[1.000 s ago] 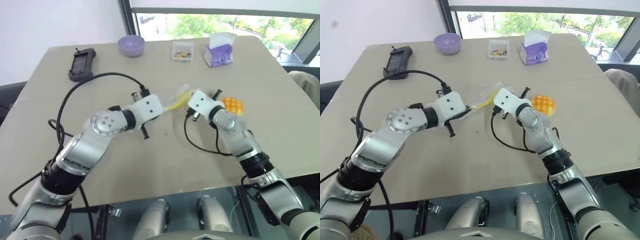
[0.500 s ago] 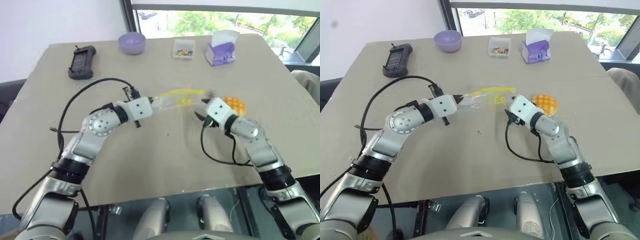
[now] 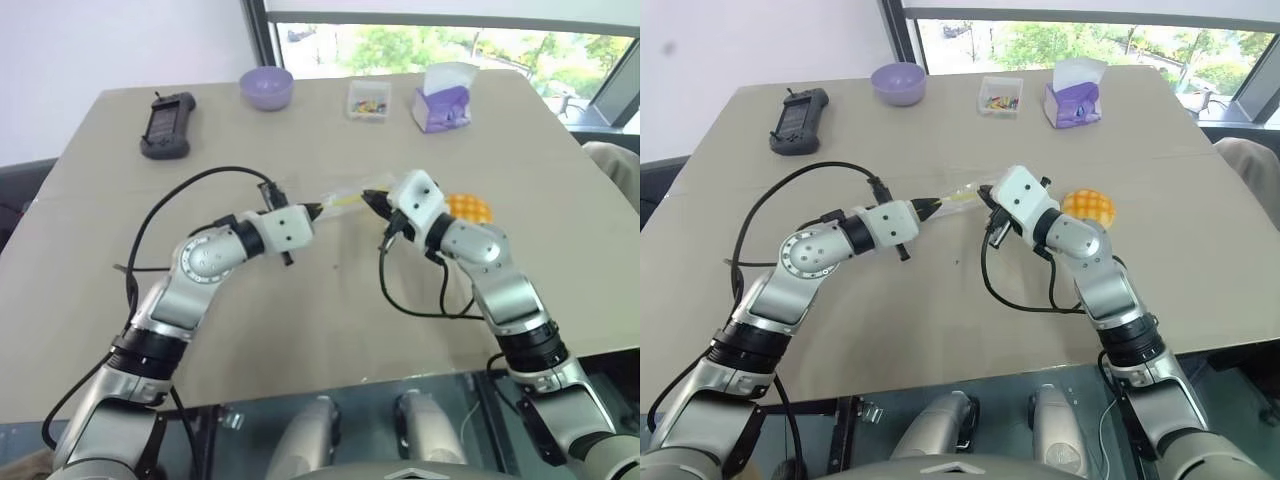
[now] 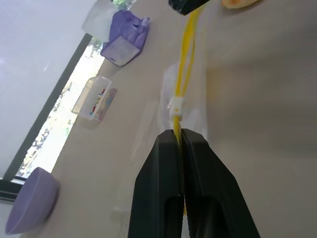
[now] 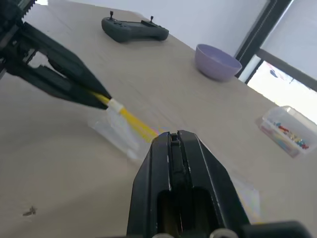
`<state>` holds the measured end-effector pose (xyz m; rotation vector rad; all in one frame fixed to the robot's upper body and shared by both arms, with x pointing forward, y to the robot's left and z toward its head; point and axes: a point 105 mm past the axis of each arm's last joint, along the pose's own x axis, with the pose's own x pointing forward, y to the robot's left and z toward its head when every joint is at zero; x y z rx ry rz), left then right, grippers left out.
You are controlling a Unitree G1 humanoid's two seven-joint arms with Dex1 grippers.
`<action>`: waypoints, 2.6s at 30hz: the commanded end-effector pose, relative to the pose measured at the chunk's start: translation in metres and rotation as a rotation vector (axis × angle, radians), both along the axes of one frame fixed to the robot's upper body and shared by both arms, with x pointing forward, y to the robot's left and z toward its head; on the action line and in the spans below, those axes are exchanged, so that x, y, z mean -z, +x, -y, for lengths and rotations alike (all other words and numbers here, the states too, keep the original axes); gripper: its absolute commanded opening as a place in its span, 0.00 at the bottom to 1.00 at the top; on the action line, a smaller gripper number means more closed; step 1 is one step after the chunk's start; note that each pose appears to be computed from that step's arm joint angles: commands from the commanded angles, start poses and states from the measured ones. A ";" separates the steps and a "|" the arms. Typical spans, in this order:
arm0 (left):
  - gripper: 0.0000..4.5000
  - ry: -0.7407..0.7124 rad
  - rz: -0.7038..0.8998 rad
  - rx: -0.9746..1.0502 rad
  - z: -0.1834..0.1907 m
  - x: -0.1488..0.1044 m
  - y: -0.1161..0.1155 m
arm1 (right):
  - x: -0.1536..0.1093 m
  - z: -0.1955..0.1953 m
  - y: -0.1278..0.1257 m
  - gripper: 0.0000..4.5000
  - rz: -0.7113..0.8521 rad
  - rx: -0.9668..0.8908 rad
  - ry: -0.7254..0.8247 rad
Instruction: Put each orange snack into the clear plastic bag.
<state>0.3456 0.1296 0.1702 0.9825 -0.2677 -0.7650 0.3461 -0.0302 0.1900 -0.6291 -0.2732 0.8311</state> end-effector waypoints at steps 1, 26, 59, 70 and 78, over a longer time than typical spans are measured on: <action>0.00 -0.013 0.056 0.026 0.003 -0.015 -0.008 | -0.016 -0.007 -0.001 0.01 0.086 -0.025 -0.023; 0.00 0.015 0.068 0.039 0.004 -0.011 -0.012 | -0.007 -0.001 0.007 0.48 0.145 -0.007 -0.166; 0.00 0.051 0.105 0.065 0.011 -0.011 -0.018 | 0.006 0.006 0.011 0.48 0.083 -0.012 -0.230; 0.00 0.077 0.179 0.117 0.018 -0.012 -0.024 | 0.029 0.015 0.019 0.48 0.018 0.058 -0.282; 0.00 0.081 0.172 0.102 0.009 -0.003 -0.031 | 0.050 0.056 0.048 0.48 -0.039 0.299 -0.281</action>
